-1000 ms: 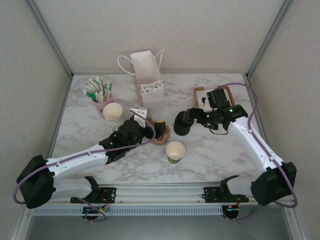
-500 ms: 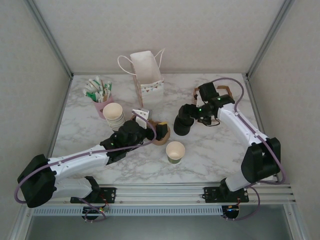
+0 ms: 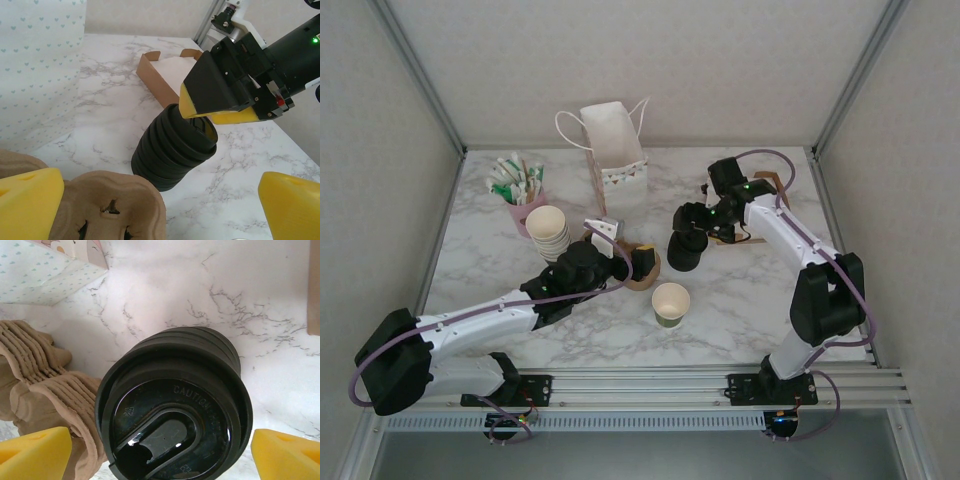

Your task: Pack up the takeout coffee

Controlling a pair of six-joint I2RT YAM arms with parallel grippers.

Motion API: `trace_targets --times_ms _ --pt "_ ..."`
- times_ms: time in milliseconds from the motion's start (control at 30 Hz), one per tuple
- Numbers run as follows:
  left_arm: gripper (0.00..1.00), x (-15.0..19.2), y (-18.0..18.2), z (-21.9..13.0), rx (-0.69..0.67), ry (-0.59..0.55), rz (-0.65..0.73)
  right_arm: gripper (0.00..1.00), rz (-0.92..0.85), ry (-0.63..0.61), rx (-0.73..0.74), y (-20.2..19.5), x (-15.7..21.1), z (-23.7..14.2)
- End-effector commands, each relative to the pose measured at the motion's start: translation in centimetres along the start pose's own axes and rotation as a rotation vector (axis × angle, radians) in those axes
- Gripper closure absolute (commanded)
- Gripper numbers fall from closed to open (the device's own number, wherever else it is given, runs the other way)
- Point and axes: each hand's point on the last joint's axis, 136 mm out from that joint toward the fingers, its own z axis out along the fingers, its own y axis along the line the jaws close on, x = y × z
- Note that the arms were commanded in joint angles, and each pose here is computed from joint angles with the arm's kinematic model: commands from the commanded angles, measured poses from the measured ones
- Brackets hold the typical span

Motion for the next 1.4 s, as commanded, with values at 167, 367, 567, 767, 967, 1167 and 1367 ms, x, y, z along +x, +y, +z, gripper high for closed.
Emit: trace_targets --times_ms 167,367,567,767,967,1167,1367 --pt "0.00 -0.7 -0.1 -0.3 0.014 -0.028 -0.007 0.12 -0.006 0.007 0.033 -0.3 -0.1 -0.2" --pt "0.00 -0.6 -0.2 -0.2 0.016 -0.025 -0.007 0.12 -0.009 0.015 0.031 -0.2 -0.1 0.1" --pt "0.00 -0.7 -0.1 -0.3 0.015 -0.026 -0.005 0.13 -0.012 0.025 0.029 0.0 -0.1 0.6" --pt "0.00 -0.7 -0.2 -0.3 0.017 -0.025 -0.004 0.17 -0.014 0.028 0.025 0.3 -0.1 0.7" --pt "0.00 -0.7 -0.2 -0.3 0.019 -0.025 -0.002 0.18 -0.015 0.034 0.027 0.3 -0.1 0.9" --pt "0.00 -0.7 -0.2 -0.3 0.019 -0.025 -0.003 0.21 -0.016 0.040 0.029 0.3 -0.1 1.1" --pt "0.00 -0.9 -0.2 -0.4 0.021 -0.030 -0.003 0.23 -0.019 0.040 0.031 0.4 0.0 1.0"
